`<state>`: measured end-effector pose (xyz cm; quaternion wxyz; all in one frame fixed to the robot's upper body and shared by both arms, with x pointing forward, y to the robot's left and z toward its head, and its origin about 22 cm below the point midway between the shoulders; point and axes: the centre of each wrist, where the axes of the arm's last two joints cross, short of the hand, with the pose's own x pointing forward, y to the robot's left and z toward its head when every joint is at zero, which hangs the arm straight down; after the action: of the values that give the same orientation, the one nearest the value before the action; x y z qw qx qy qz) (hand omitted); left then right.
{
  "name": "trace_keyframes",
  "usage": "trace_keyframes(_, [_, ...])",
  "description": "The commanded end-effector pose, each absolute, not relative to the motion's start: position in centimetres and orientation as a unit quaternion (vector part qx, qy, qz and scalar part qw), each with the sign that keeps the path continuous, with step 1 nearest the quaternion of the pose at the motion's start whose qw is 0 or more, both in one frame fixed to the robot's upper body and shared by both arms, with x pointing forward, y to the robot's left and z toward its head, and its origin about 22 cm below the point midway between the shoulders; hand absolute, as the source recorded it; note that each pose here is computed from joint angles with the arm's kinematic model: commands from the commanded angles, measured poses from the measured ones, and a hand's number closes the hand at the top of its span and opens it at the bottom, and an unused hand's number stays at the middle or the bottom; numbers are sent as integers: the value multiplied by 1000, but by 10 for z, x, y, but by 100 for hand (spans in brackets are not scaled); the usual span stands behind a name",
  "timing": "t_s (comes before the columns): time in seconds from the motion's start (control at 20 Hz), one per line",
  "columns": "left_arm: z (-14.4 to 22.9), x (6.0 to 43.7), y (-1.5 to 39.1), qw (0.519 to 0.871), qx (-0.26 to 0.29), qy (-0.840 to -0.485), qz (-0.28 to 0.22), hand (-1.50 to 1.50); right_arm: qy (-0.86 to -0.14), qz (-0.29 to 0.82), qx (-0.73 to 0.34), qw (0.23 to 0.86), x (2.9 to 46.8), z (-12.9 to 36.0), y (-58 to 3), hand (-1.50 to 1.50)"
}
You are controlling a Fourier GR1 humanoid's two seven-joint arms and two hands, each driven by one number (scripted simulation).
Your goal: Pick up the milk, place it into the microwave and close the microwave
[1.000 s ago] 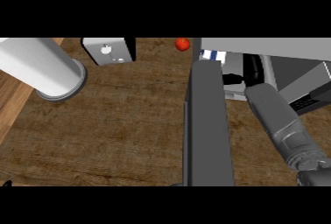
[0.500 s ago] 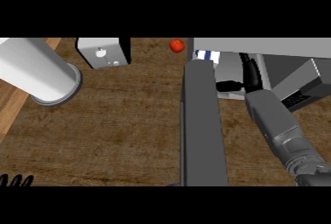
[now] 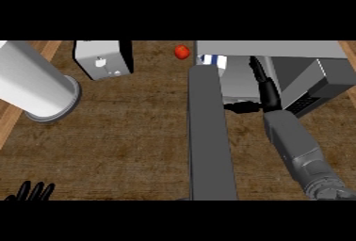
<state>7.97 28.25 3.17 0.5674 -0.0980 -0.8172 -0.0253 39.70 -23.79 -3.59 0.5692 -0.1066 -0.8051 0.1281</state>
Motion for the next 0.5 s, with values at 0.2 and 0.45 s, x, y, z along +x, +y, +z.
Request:
trace_keyframes(0.2, [44,89,244,566,-114,-815,-50,-150,-805,114,-49,580,375,-61,-244,-150])
trace_keyframes(0.45, [43,116,224,571,-136,-806,-79,-150,-794,108,-44,597,341,-89,-272,-150])
